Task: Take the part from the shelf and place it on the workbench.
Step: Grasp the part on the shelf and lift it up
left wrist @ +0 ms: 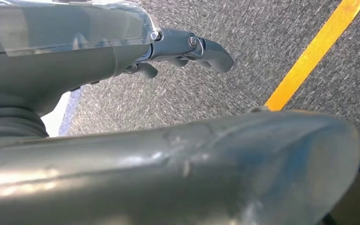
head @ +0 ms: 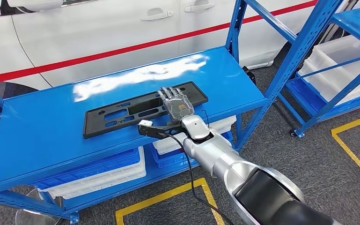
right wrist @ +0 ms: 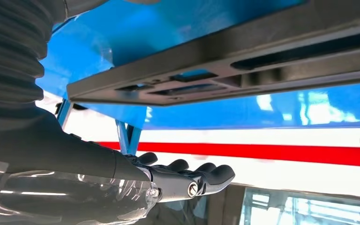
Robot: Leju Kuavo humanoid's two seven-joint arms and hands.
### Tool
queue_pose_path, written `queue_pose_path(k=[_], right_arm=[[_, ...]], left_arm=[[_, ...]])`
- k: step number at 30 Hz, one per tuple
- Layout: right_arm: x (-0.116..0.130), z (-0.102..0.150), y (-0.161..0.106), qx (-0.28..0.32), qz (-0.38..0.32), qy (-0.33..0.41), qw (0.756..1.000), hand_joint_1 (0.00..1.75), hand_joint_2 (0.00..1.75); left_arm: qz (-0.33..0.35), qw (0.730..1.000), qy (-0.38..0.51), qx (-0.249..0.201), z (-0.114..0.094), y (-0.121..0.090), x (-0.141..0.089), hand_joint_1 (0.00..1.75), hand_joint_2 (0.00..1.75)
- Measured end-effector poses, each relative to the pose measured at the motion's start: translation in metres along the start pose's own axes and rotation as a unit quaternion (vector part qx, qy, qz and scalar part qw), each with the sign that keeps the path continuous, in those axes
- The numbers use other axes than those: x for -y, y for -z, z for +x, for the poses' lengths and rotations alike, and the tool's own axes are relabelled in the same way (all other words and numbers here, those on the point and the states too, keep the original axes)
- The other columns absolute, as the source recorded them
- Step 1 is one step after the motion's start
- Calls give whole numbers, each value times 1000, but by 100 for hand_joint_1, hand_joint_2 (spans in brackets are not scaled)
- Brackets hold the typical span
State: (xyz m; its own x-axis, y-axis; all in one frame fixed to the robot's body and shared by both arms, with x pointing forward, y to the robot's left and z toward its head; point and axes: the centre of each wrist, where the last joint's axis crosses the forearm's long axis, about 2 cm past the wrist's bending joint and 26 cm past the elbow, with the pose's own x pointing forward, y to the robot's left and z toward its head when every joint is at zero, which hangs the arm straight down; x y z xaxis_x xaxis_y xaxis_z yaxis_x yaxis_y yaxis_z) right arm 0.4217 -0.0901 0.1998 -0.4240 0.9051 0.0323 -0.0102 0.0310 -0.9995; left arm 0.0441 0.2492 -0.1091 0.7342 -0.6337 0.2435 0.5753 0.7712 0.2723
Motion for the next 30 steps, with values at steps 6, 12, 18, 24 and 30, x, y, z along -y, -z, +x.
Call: queue_pose_path(k=[6, 12, 18, 24, 30], right_arm=[[-8, 1, -4, -2, 17, 4, 1000, 0, 175], [-17, 4, -8, -7, 38, 10, 999, 0, 175], [-19, 4, -8, -7, 41, 11, 999, 0, 175], [-20, 4, -8, -12, 50, 9, 999, 0, 175], [-21, 10, -8, -11, 61, 15, 998, 0, 175]], left_arm=[[-1, 1000, -1, 1, 0, 0, 0, 0, 0], [-2, 1000, -2, 1, 0, 0, 0, 0, 0], [-2, 1000, -2, 1, 0, 0, 0, 0, 0], [-4, 1000, -2, 2, 0, 0, 0, 0, 0], [-10, 1000, -13, 22, 0, 0, 0, 0, 0]])
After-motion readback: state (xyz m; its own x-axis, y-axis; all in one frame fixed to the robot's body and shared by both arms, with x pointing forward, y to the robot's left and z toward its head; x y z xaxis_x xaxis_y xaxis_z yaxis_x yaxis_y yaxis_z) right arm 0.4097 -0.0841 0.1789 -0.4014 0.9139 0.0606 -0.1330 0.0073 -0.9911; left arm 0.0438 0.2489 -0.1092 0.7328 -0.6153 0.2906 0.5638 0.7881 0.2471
